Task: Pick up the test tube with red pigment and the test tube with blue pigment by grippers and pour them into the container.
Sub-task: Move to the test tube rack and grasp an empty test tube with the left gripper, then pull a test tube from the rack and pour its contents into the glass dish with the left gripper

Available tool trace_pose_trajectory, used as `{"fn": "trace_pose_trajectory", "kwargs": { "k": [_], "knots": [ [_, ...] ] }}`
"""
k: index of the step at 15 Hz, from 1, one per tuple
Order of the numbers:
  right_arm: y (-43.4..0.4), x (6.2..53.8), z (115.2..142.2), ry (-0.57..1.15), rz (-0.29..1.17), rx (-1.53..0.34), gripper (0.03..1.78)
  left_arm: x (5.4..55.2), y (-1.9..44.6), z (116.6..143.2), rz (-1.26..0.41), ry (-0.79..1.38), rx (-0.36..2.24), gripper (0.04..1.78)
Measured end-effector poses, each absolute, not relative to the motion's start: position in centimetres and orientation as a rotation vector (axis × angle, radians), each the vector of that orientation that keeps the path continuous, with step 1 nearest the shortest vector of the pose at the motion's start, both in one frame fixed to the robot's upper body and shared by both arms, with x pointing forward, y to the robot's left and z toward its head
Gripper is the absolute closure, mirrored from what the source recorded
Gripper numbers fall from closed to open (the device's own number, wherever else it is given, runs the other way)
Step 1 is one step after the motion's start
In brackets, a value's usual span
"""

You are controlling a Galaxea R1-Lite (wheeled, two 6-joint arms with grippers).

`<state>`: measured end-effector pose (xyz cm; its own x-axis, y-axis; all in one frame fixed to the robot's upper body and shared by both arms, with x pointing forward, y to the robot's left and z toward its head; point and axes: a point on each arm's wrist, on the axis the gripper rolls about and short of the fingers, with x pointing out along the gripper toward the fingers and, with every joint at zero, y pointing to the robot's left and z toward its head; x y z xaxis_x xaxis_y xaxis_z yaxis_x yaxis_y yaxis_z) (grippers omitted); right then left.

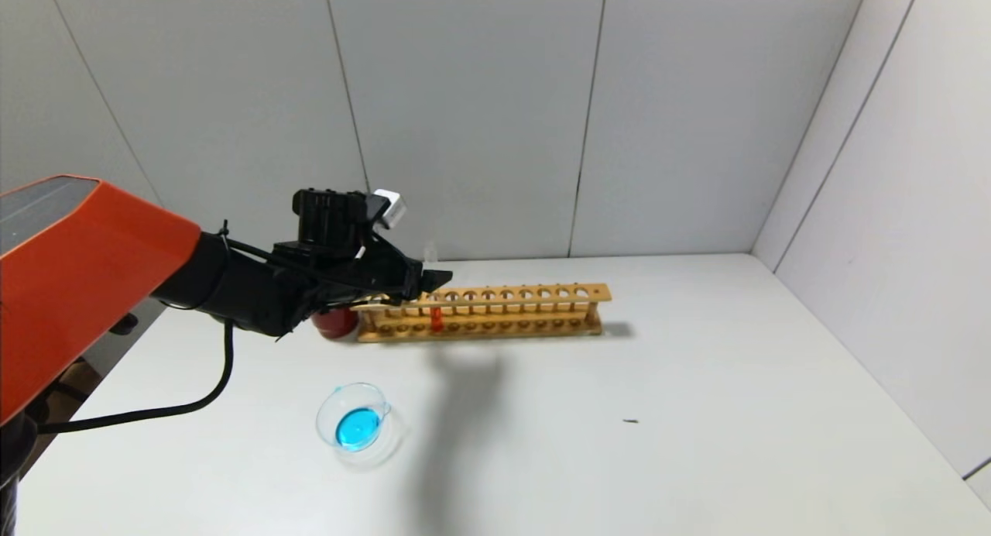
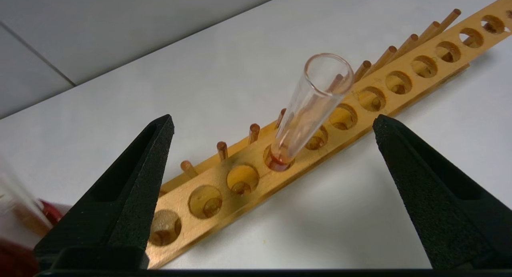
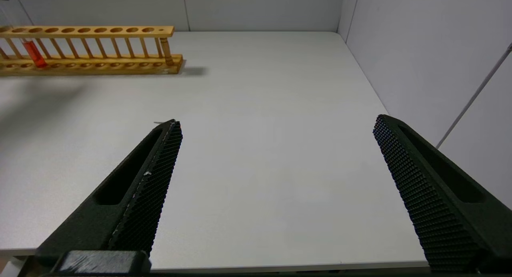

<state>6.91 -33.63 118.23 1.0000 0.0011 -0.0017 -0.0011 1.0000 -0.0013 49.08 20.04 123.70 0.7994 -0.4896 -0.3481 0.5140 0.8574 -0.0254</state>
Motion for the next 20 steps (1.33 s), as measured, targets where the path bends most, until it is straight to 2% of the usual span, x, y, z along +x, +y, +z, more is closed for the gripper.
{"fn": "trace_pose_trajectory", "kwargs": {
  "k": [3, 6, 8, 12, 14, 18, 20],
  "knots": [
    [-33.6, 6.9, 118.2, 0.002, 0.001, -0.002, 0.06, 49.7, 19.5, 122.8, -0.547, 0.365, 0.075, 0.08],
    [-33.6, 6.9, 118.2, 0.002, 0.001, -0.002, 0.06, 49.9, 19.2, 122.3, -0.552, 0.373, 0.077, 0.25],
    [-33.6, 6.9, 118.2, 0.002, 0.001, -0.002, 0.06, 49.9, 19.0, 122.1, -0.555, 0.377, 0.077, 0.49],
    [-33.6, 6.9, 118.2, 0.002, 0.001, -0.002, 0.06, 50.0, 18.5, 122.3, -0.566, 0.368, 0.078, 1.22],
    [-33.6, 6.9, 118.2, 0.002, 0.001, -0.002, 0.06, 49.9, 18.2, 122.2, -0.573, 0.368, 0.081, 1.48],
    [-33.6, 6.9, 118.2, 0.002, 0.001, -0.002, 0.06, 49.9, 18.1, 122.4, -0.574, 0.362, 0.084, 1.51],
    [-33.6, 6.9, 118.2, 0.001, 0.001, -0.002, 0.06, 49.8, 18.1, 123.5, -0.575, 0.342, 0.084, 1.51]
  ]
}}
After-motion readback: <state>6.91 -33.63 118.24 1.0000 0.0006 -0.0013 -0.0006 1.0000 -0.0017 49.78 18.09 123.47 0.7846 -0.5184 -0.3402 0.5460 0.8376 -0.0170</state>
